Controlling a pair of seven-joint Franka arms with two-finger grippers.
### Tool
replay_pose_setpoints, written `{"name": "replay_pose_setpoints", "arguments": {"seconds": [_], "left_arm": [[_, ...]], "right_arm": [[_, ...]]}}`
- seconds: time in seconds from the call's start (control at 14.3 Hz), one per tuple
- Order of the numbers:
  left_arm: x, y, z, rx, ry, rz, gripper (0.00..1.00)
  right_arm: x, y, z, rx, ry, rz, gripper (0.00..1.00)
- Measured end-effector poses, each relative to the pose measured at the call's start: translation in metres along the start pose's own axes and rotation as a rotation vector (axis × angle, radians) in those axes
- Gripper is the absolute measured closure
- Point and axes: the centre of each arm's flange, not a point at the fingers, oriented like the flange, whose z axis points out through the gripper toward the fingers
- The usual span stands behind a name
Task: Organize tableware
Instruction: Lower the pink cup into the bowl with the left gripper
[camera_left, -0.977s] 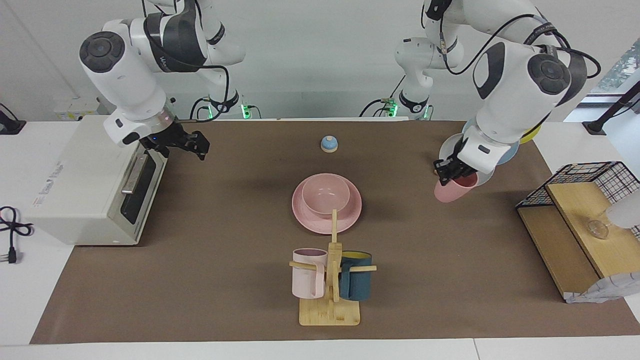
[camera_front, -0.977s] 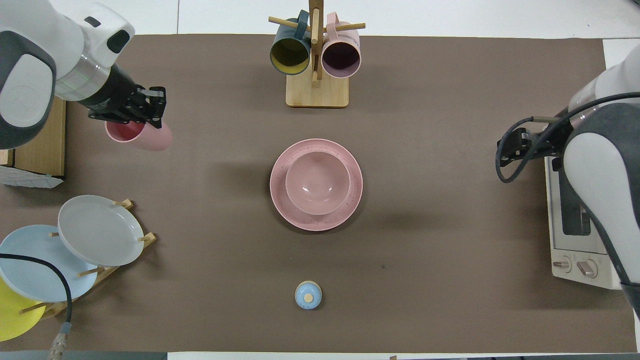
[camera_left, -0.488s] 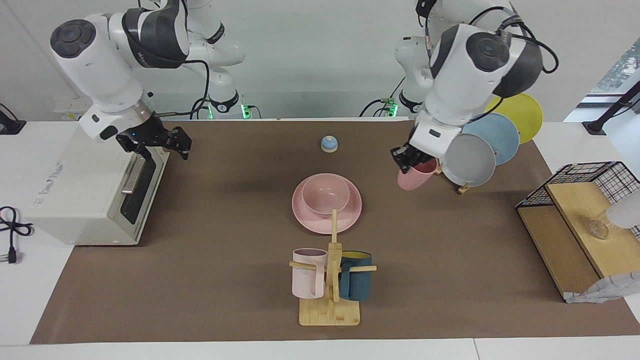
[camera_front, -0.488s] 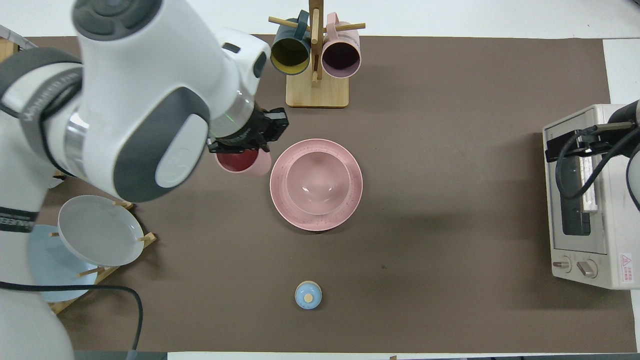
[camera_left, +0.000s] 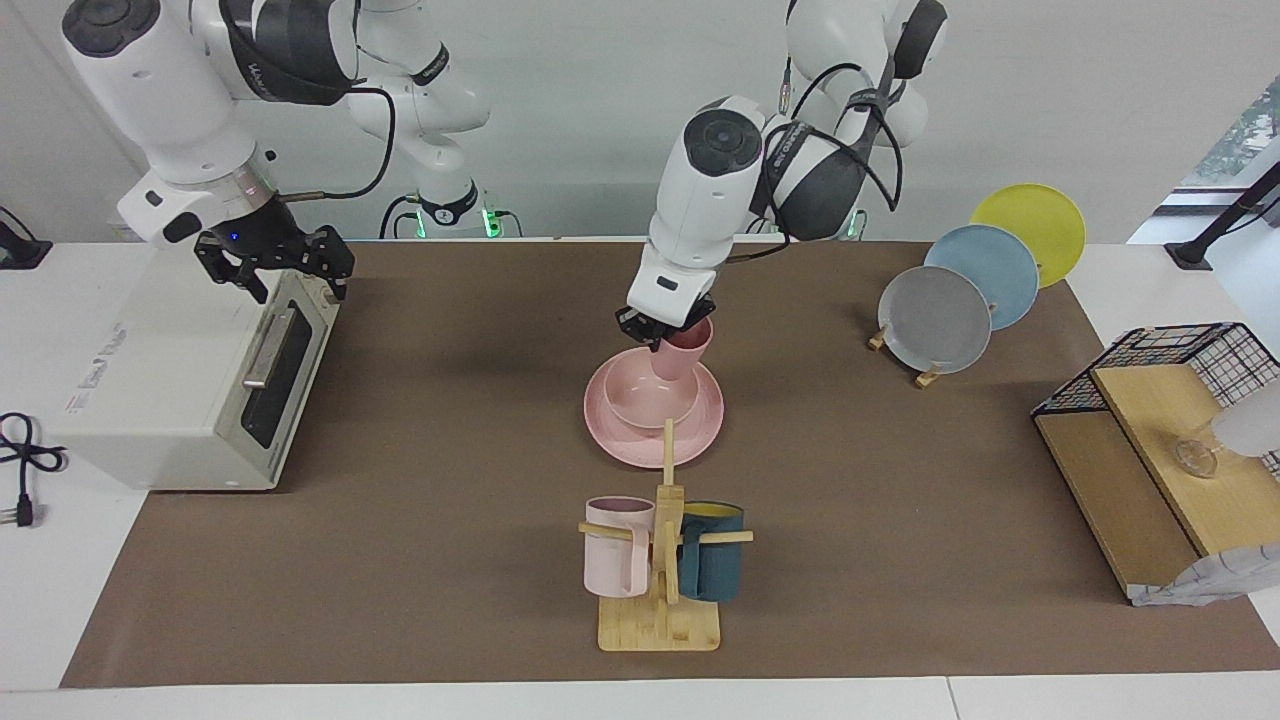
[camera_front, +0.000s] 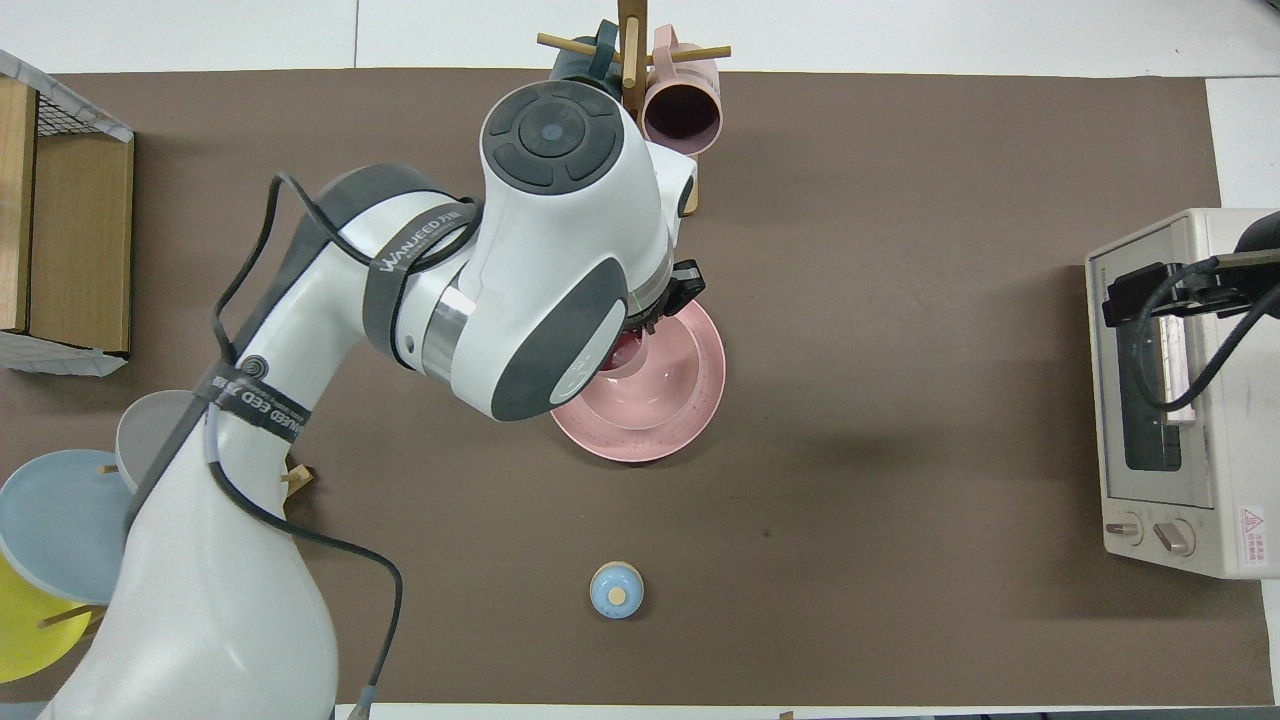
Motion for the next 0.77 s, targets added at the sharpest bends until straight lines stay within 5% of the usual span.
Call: {"name": "replay_pose_setpoints", "arguments": {"seconds": [0.77], "left_arm": [[0.002,0.005,0.081,0.014,0.005,-0.047,0.95]], "right_arm": [[-0.004,0.021,0.002,0.008,-0.018,0.004,0.00]]}}
